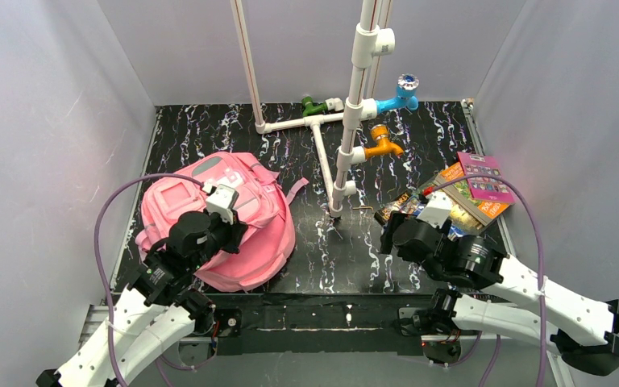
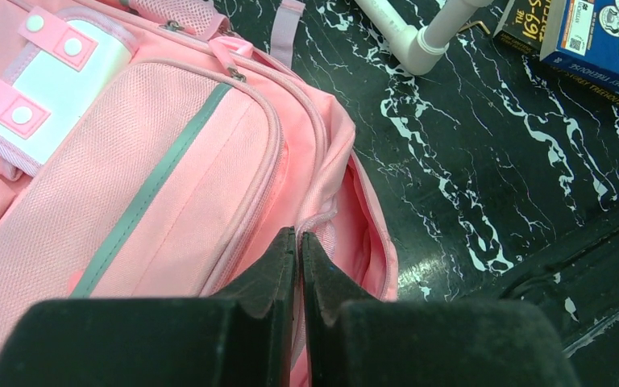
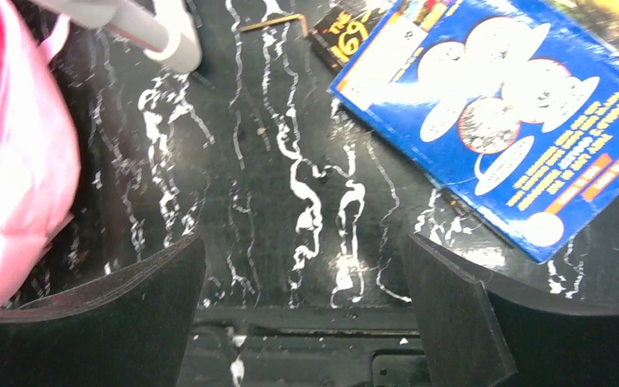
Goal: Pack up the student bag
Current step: Pick up the book from the center of the board.
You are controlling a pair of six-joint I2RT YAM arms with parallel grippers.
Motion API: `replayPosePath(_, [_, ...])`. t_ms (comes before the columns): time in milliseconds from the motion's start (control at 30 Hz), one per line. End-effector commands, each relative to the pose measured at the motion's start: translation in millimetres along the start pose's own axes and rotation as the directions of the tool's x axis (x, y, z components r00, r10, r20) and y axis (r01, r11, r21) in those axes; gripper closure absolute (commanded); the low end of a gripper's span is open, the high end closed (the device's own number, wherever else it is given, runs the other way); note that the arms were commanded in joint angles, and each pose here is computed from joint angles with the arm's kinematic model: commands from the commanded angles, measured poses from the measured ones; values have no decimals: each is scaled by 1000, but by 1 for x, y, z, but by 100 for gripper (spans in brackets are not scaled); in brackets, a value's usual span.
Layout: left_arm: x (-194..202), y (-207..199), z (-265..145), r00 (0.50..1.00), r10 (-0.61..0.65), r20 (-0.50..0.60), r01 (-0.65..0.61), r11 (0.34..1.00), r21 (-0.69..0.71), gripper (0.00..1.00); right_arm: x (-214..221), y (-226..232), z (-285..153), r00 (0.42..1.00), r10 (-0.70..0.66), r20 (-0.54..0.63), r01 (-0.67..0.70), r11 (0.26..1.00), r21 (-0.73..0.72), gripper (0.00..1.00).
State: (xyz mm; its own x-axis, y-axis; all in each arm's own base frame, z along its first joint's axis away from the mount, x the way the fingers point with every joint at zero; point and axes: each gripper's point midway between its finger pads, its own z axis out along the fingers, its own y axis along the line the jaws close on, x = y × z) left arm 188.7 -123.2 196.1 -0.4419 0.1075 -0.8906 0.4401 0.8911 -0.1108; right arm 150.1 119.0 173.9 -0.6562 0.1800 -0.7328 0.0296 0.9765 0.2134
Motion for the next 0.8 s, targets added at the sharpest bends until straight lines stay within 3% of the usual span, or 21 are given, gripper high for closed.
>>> replayPosePath(0, [-15,-1,-5,999,-11,33,11,1000,3,100,-14,-10,21,999,-32,32,28,989,144,2])
replayPosePath(100, [-10,-3,-3,1000,-16,4,16,1000,8,100,-19,-20,40,1000,-18,-23,22,981,195,2])
replayPosePath(300, [-2,-12,-2,995,-78,-60,80,996,37,96,-24,-49,77,971,226,-79,-211,964,164,2])
replayPosePath(367, [-5,-22,-6,994,-78,-70,84,992,93,80,-21,-59,86,948,295,-118,-275,948,162,2])
replayPosePath(433, [-14,-34,-12,993,-93,-68,103,983,152,55,-19,-72,91,929,343,-137,-317,931,183,1])
replayPosePath(567, [-38,-55,-28,995,-98,-15,99,958,270,33,-29,-113,82,914,402,-63,-363,876,318,2])
replayPosePath(767, [-68,-87,-41,992,-110,68,69,894,444,26,-27,-166,63,827,551,114,-540,720,436,2])
